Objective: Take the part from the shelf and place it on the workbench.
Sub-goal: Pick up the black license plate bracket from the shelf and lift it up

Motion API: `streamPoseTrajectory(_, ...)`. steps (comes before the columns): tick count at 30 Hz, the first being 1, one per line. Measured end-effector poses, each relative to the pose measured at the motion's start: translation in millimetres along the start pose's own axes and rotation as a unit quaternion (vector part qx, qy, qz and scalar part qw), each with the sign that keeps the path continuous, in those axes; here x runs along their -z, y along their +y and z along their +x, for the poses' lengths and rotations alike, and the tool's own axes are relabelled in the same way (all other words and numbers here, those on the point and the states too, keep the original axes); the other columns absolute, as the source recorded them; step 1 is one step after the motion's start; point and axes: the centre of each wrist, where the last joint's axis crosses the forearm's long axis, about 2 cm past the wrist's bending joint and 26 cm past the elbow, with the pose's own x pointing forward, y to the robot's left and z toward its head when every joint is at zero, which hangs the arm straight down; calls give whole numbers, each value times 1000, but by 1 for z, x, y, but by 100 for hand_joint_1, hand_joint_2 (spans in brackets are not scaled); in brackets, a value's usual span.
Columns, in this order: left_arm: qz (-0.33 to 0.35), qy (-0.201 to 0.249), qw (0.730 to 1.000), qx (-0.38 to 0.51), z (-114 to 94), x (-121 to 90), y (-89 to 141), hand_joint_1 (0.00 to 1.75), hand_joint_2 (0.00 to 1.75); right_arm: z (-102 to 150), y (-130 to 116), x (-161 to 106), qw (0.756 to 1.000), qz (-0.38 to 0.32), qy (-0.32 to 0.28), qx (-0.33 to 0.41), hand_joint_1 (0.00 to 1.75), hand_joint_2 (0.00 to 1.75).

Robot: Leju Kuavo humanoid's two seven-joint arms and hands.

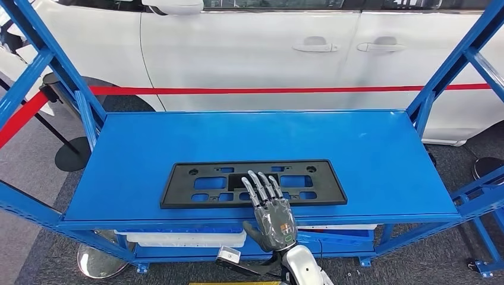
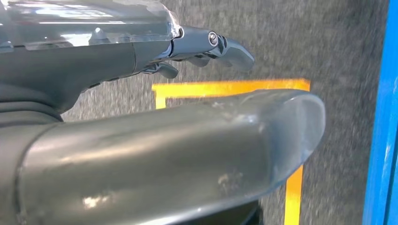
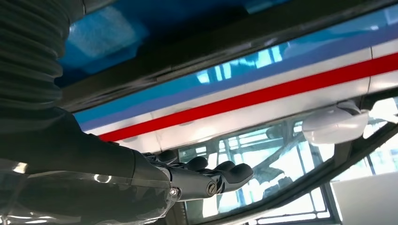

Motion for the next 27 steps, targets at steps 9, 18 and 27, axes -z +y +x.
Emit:
streamPoseTrajectory(9,-14,-5,1000,16,4,2,-1,0,0,-9,11,28,999,37,2,-35,0,175)
streamPoseTrajectory(18,-19,-7,999,25,4,2,-1,0,0,-10,17,42,997,54,18,-54,56,175)
streamPoseTrajectory(27,-27,-15,999,34,8,5,-1,0,0,-34,19,72,994,62,70,-60,175,175)
